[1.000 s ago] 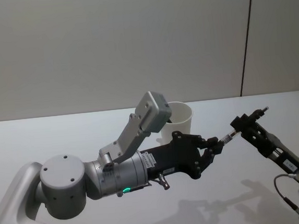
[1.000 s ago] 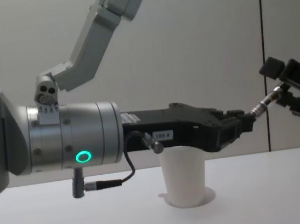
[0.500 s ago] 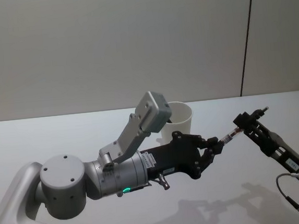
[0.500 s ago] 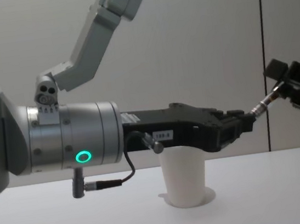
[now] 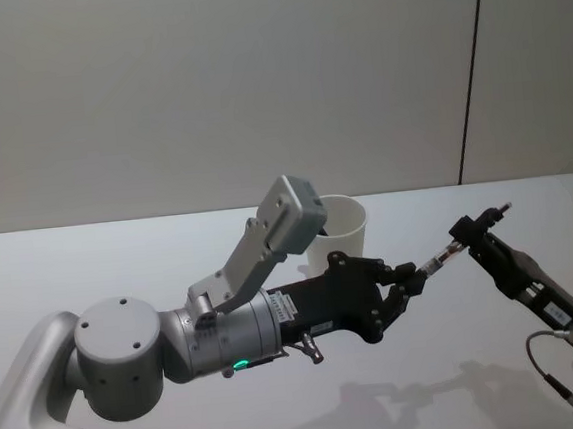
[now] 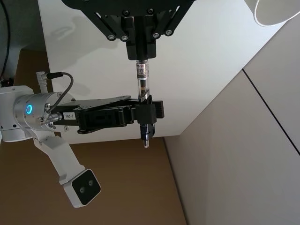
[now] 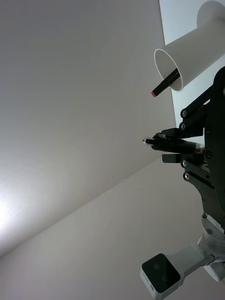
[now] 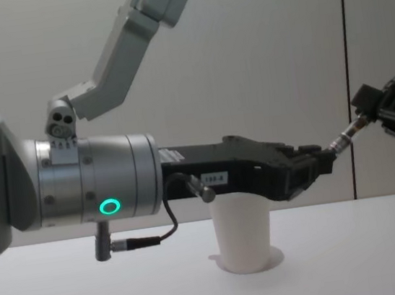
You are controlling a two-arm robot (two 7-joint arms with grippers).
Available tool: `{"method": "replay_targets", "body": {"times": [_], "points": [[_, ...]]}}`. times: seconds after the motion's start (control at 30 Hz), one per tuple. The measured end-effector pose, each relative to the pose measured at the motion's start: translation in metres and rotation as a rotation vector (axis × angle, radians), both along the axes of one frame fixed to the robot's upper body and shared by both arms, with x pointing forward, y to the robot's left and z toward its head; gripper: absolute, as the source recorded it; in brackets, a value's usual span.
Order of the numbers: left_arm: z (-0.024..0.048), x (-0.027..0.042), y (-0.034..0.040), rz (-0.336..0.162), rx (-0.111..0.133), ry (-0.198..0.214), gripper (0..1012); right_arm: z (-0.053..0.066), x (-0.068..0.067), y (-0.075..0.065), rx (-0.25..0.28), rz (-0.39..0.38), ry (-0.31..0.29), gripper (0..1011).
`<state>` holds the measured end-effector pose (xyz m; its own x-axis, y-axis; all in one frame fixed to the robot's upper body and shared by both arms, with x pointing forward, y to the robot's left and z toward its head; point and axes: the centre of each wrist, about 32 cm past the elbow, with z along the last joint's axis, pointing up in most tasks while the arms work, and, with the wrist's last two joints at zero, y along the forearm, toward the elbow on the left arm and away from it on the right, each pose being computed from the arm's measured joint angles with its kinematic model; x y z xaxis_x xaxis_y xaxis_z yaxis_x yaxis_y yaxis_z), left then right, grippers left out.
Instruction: Place the pen into the pen holder.
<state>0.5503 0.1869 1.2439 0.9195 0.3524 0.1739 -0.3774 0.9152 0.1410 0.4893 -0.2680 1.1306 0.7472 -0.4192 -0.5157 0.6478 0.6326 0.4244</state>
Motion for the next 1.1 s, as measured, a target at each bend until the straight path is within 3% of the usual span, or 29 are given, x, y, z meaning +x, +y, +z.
{"method": "replay_targets", "body": {"times": [0.73,1.1], "points": [[0.0000,0.0000,-0.0001,-0.001,-0.001,0.000,148,0.0030,-0.0016,0.0024,-0.020,-0.012,-0.006,168],[0.0000,0.0000,0.0000,-0.001,-0.001,0.000,471,0.0040,-0.0019,0.0036,-0.029,-0.013,-0.007,166]]}}
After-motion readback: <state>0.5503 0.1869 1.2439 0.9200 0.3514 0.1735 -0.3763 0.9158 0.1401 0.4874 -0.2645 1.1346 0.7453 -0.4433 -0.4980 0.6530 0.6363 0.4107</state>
